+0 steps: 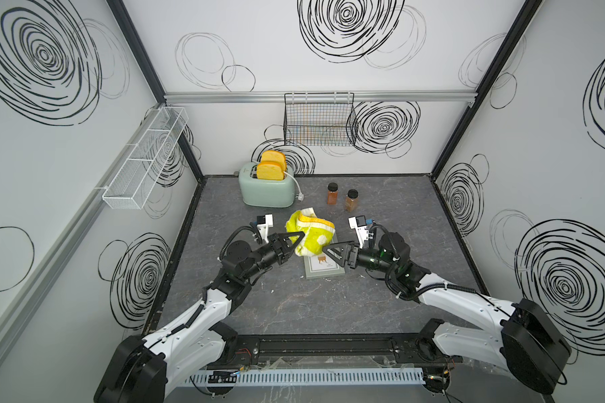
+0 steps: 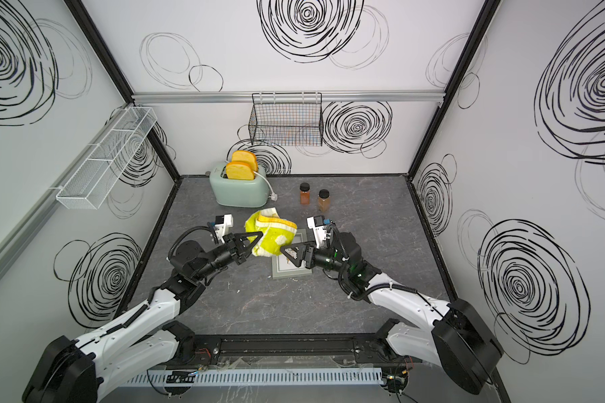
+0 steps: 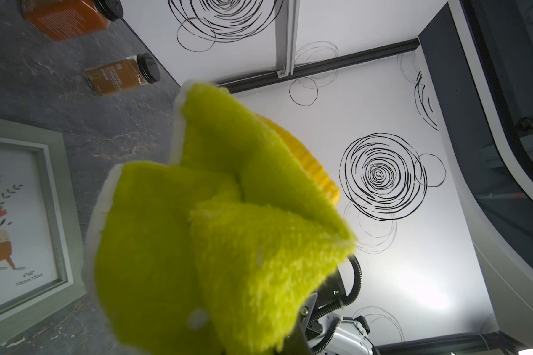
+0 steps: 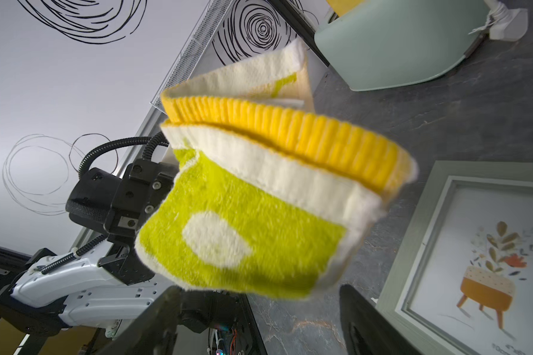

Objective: Wipe the picture frame with a cloth
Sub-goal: Adjust the cleaning item.

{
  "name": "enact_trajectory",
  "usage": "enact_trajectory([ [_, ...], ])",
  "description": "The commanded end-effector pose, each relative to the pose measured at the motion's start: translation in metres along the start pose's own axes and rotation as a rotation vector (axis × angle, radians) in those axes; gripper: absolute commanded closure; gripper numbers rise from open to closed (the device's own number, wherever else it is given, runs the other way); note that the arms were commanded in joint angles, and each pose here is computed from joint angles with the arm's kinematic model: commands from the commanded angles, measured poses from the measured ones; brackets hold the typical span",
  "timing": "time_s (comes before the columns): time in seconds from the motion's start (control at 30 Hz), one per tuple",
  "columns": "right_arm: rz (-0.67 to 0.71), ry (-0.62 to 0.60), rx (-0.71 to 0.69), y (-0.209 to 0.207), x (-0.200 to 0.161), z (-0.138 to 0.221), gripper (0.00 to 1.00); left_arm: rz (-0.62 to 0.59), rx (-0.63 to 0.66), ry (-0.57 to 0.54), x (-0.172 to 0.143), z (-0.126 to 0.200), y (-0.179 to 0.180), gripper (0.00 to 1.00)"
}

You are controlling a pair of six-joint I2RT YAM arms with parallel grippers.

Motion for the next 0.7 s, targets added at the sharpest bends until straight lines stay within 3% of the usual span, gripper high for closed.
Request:
enact_trajectory([
  [0.0, 0.021, -0.043, 0.046, 0.015, 0.018, -0.005, 0.19, 0.013, -0.084, 0.038, -0.011, -0.002, -0.012, 1.00],
  [0.27, 0.002, -0.018, 0.066, 0.010, 0.020, -0.019, 0.21, 0.056, -0.093, 0.105, -0.035, -0.011, -0.007, 1.00],
  [0.57, -0.034, 0.029, 0.240, 0.023, 0.021, -0.022, 0.22, 0.121, -0.194, 0.180, -0.052, -0.022, -0.009, 1.00],
  [0.67, -0.033, 0.062, 0.268, 0.027, 0.020, -0.025, 0.32, 0.113, -0.202, 0.178, -0.048, -0.025, -0.011, 1.00],
])
Point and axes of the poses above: each gripper's point midway between its finger pads, its own z axis back along the fingers, its own y axis along the line the jaws close on, x = y × z, the point moved 6 cm from there along z, back along the fingers, and after that the axes turned 4 degrees about -z, right-handed, at the moved point
